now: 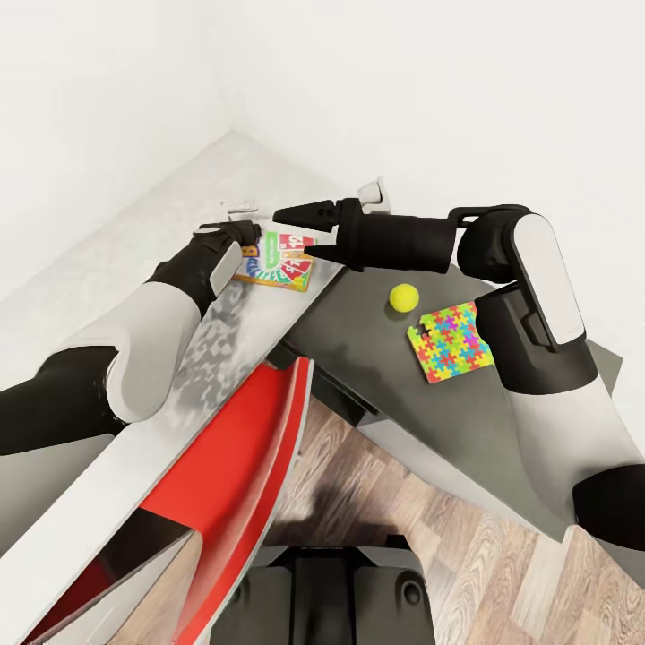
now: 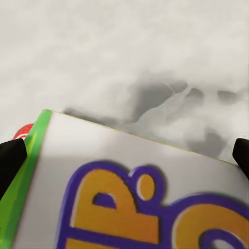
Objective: Put all the toys in the child's room - the three board games (two on the bed and one on the table), the two jigsaw puzzles on the table, and the tennis ball on the table - inside the toy box on the table in the child's room.
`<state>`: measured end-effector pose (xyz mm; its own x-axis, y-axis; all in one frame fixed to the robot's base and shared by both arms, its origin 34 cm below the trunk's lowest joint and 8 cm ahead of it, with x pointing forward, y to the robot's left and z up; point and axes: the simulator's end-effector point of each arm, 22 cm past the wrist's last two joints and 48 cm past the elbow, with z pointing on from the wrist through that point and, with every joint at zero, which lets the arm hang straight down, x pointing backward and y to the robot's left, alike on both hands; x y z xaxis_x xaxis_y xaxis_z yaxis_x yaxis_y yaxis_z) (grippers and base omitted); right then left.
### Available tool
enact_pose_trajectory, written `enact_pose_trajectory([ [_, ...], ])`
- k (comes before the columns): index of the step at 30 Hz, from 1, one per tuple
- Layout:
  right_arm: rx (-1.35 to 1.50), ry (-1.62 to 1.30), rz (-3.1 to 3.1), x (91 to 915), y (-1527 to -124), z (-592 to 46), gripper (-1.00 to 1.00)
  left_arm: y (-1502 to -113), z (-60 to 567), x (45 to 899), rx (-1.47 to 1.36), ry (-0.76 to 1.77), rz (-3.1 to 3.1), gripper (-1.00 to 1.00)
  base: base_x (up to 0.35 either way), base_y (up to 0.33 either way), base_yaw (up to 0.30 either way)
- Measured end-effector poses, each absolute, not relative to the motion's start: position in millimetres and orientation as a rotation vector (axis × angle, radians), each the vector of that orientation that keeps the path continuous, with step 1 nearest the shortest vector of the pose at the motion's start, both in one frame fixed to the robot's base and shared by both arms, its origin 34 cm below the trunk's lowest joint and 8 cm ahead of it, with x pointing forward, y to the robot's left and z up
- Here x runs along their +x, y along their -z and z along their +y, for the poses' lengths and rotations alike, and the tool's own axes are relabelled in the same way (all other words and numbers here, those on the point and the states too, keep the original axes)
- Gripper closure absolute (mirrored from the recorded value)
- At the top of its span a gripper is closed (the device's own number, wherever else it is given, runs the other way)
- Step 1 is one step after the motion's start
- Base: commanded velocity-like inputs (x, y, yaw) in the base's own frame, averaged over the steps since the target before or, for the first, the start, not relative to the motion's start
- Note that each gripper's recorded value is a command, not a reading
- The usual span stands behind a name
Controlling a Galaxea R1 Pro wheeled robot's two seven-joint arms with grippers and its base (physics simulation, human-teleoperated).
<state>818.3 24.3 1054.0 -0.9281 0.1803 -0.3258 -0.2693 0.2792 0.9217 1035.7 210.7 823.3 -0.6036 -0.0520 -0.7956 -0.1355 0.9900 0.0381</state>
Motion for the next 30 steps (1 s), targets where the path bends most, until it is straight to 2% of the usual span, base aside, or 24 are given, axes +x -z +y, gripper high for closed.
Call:
enact_pose_trajectory([
  [30, -0.083, -1.689, 2.189, 817.6, -1054.2, 24.8, -1.0, -823.6, 210.1, 1035.7, -0.127, -0.115, 2.218, -1.0, -0.011, -0.01, 0.0],
])
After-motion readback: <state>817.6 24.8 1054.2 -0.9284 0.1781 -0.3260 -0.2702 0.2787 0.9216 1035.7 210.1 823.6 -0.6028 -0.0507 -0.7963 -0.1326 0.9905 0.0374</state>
